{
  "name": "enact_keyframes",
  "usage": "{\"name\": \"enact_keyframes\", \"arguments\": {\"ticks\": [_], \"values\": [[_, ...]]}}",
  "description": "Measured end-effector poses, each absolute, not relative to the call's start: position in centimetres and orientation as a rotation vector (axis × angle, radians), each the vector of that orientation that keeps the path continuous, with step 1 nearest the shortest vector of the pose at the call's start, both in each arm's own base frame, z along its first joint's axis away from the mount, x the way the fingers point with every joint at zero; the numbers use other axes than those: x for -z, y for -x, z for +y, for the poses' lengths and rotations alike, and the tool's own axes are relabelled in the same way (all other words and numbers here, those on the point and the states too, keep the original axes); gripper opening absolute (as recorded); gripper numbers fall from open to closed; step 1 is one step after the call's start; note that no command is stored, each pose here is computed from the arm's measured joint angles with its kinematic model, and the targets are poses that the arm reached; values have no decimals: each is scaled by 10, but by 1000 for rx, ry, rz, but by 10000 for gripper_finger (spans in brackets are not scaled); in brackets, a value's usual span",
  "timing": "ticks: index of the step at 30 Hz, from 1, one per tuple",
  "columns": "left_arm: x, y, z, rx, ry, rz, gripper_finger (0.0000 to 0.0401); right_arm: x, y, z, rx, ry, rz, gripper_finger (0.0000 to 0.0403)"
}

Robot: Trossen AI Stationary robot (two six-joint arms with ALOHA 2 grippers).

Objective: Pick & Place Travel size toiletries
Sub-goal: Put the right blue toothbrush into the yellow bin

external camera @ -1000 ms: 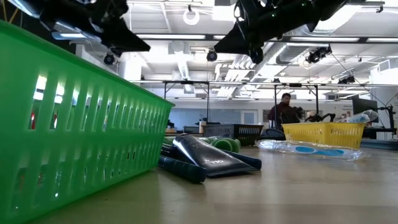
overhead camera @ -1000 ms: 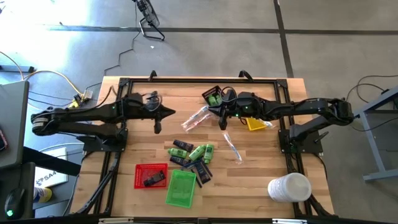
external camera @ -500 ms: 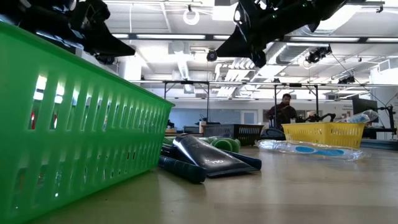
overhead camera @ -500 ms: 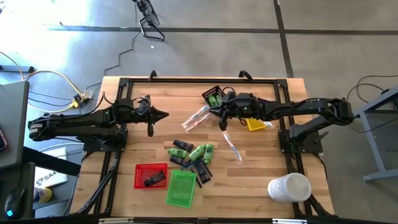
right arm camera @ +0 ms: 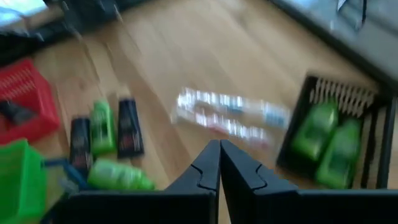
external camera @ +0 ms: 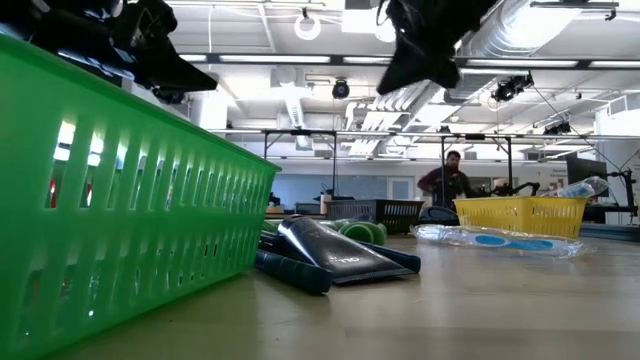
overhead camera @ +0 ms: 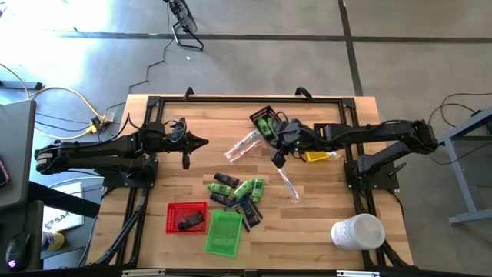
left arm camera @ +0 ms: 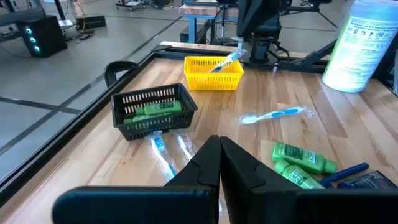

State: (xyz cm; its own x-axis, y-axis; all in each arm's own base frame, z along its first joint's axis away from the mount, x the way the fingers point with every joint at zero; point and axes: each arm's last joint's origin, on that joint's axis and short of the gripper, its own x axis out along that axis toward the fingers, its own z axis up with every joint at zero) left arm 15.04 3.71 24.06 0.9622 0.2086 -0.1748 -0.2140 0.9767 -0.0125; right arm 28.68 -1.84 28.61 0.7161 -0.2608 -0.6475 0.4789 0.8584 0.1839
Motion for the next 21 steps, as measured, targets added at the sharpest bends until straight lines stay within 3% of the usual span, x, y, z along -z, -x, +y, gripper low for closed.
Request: {"name": "enact_keyframes", "arguments": {"ticks": [7, 15, 21], "values": [[-240, -150, 37, -217, 30, 178, 1, -269, -267, -7, 521, -480, 889, 3], [-240, -150, 39, -280, -7, 183, 1, -264, -258, -2, 580, -525, 973, 12], [-240, -149, 41, -334, -14, 185, 1, -257, -255, -3, 592, -517, 1005, 69]]}}
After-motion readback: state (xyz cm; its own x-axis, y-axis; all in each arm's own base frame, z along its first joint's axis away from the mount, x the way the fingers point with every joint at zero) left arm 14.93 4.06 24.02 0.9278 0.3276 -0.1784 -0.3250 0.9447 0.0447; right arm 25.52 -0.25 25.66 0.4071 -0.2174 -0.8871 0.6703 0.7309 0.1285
